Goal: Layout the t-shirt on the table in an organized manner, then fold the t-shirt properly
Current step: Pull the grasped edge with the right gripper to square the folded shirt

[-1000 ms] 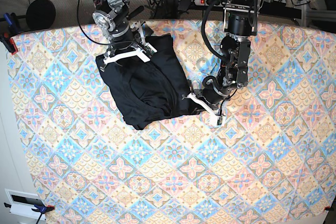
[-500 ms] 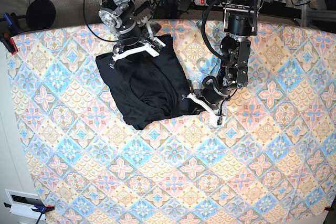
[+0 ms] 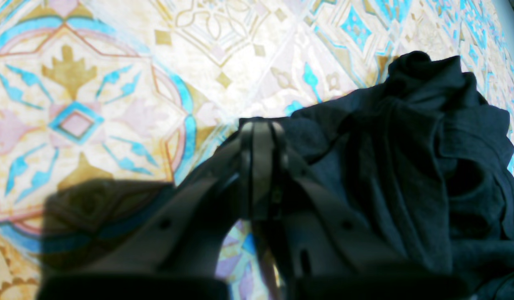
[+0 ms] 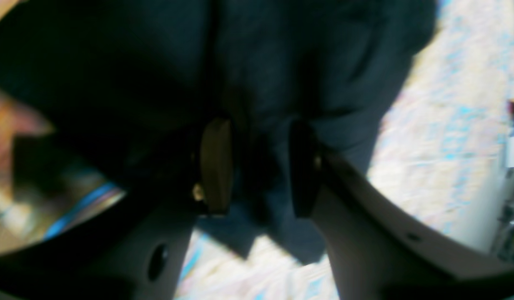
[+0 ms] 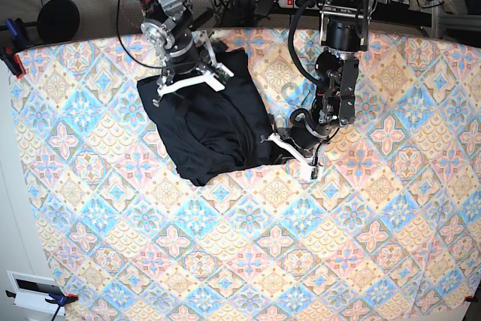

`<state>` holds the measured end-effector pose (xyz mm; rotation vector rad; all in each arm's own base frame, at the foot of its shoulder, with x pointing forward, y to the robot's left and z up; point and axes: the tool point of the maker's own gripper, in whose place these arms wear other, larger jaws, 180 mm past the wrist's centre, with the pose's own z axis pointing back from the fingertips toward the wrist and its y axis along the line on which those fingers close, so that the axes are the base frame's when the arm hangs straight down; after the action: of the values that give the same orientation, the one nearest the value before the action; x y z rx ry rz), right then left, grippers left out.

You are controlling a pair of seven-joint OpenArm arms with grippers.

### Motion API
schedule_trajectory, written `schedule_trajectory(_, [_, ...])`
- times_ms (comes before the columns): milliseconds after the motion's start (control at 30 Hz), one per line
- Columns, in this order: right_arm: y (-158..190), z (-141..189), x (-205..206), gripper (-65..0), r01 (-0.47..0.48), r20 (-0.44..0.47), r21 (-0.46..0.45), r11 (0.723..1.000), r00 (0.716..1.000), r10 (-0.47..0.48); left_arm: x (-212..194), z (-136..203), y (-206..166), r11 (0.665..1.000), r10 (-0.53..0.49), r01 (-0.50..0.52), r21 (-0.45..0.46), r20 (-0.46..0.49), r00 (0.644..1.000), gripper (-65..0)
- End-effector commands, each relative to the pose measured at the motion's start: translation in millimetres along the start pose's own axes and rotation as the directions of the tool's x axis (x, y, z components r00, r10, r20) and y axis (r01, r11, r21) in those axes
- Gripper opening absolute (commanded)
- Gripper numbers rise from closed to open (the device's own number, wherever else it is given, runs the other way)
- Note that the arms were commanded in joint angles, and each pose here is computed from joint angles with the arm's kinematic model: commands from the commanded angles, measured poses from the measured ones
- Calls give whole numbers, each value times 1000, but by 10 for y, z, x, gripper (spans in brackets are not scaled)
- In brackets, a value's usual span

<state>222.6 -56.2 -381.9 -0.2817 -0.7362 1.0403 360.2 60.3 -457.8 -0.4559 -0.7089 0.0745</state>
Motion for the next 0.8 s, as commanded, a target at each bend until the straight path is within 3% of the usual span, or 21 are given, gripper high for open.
schedule_trajectory(0, [-38, 33, 57, -435, 9, 22, -16, 1000, 1000, -8, -554, 49, 282, 992, -5, 31, 119, -213, 977, -649])
schedule_trajectory(133, [-38, 33, 54, -449, 9, 21, -16, 1000, 1000, -8, -552, 50, 285, 992, -4, 30, 120, -212, 977, -649])
schedule_trajectory(467, [13, 1, 10, -650, 7, 6, -2, 1000, 1000, -7, -552, 50, 285, 992, -4, 30, 120, -212, 977, -649])
schedule_trajectory(767, [170, 76, 155, -650, -19, 26, 33, 999, 999, 18, -552, 50, 285, 992, -4, 30, 120, -212, 977, -649])
